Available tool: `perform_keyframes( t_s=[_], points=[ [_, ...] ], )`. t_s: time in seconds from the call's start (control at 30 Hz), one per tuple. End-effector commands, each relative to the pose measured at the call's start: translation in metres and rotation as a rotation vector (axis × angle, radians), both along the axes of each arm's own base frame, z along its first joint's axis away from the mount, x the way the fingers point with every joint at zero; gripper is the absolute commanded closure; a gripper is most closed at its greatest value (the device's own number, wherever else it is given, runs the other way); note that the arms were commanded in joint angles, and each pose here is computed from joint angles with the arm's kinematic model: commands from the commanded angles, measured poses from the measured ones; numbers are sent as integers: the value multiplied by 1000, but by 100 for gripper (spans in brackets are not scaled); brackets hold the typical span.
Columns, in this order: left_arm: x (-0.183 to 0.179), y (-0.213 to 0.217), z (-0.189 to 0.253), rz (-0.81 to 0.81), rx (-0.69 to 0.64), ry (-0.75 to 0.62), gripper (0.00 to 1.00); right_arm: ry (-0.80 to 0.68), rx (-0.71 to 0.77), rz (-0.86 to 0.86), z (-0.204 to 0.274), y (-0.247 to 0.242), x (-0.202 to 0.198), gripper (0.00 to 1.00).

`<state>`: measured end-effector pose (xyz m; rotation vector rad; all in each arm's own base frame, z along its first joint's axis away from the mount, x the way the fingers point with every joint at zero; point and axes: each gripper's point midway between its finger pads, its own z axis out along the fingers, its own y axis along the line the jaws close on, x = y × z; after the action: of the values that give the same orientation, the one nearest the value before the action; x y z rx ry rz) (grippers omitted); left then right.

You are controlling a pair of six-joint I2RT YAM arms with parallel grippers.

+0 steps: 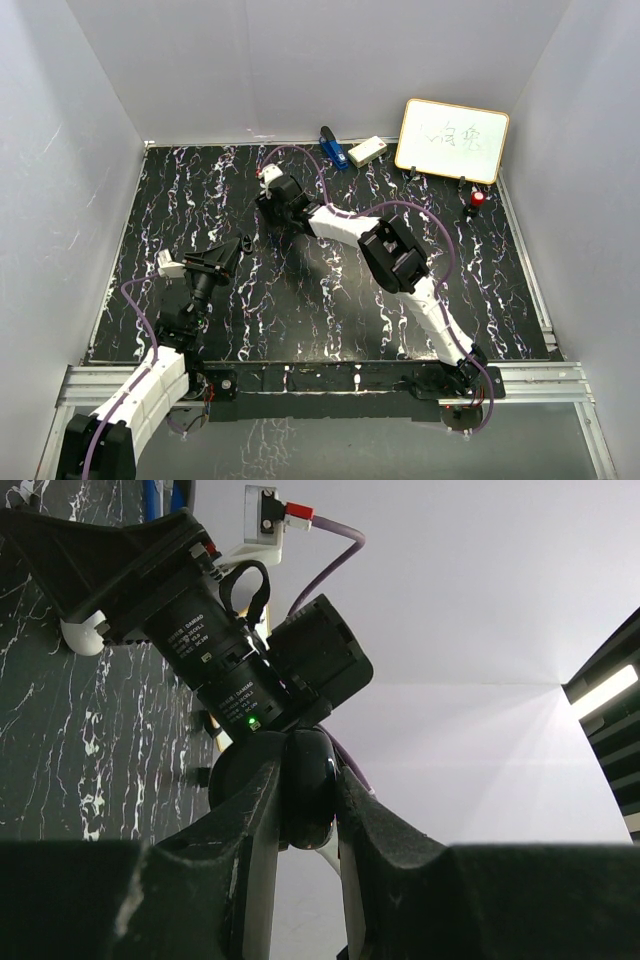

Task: Insert the wireless bluetooth earbuds into the charging case
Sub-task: Pick up the earbud from the center of the board.

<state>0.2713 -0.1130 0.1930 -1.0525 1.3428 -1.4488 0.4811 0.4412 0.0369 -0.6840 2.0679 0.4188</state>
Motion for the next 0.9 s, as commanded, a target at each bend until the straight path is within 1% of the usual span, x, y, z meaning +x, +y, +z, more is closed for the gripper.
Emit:
perform_keyframes(
  t_s=[0.0,0.13,0.23,0.53,0.63,0.87],
  points=[
    [-1,1,10,-3,-16,-39,100,-78,38,-11,21,14,15,52],
    [-1,1,10,-2,-16,-38,100,-71,23,-18,14,13,13,61],
    [-1,1,10,-2,-15,-37,100,-72,12,-19,10,13,12,63],
    [0,0,8,-3,-16,-31,100,-64,-8,-15,0,14,11,67],
    [1,0,6,-3,-15,-27,100,-61,-17,-15,-5,14,11,70],
    [2,1,7,-1,-14,-28,100,-55,-27,-29,-8,7,4,82]
  ],
)
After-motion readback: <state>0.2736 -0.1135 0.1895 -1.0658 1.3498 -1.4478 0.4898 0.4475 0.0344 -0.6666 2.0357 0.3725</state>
